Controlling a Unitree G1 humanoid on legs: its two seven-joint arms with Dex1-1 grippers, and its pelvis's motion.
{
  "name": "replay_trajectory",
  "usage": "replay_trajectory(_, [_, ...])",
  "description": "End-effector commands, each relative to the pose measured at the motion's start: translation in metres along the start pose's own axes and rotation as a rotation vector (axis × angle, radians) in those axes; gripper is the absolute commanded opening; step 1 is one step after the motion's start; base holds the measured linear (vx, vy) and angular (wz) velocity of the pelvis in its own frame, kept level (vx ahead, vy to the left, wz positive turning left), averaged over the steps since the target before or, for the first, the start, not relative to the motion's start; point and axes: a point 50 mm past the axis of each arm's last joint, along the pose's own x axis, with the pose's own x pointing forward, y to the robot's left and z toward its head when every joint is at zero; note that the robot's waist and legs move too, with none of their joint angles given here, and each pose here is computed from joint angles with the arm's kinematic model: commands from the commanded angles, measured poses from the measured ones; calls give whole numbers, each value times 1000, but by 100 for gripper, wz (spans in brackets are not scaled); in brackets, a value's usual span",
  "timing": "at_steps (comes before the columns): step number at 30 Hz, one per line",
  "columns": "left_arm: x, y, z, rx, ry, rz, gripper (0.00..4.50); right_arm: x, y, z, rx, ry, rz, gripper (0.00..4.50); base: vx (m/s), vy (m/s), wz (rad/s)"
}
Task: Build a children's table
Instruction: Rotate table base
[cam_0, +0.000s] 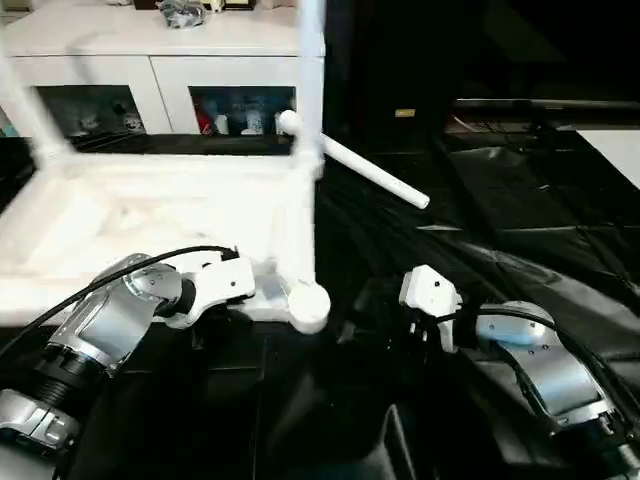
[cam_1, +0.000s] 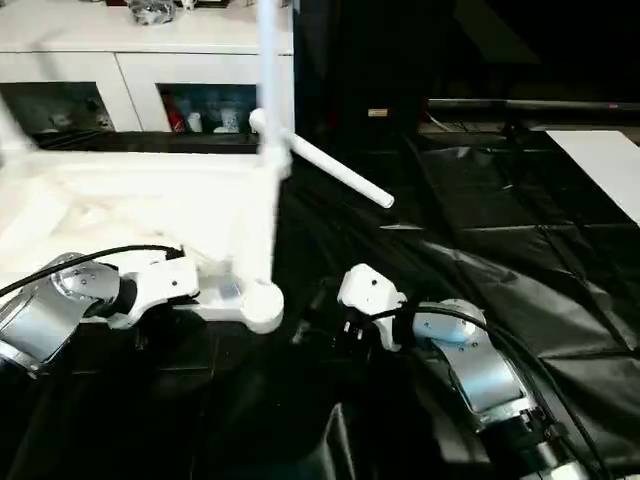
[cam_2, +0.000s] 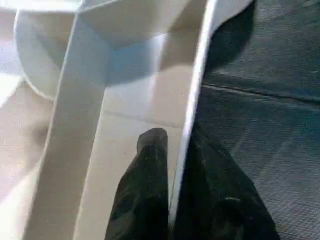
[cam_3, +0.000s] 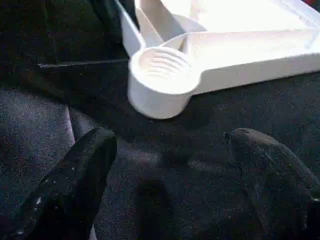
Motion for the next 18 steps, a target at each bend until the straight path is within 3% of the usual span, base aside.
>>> replay_trajectory(1, [-7,9,-18,1,39,138,56,1,-3,2,-12,3,-12,401,0,0,0])
replay_trajectory(4, [-7,13,-13,20,-35,177,56,1,-4,1,-10,2,-19,401,0,0,0])
replay_trajectory(5, [-7,13,-12,16,-40,178,102,1,-4,1,-10,2,-20,401,0,0,0])
replay_trajectory(6, [-9,12,-10,9,-77,142,114,1,-3,1,-8,1,-25,401,0,0,0])
replay_trajectory(9, [-12,10,-8,-3,-119,106,133,0,-3,1,-5,-1,-31,401,0,0,0])
replay_trajectory(12, [-21,10,1,-37,-267,104,152,-1,-3,2,10,-18,-50,401,0,0,0])
replay_trajectory(13, [-21,10,1,-37,-267,104,152,-1,-3,2,10,-18,-50,401,0,0,0])
replay_trajectory(18, [-51,13,15,-173,-507,162,152,-1,-12,14,154,-126,-156,401,0,0,0])
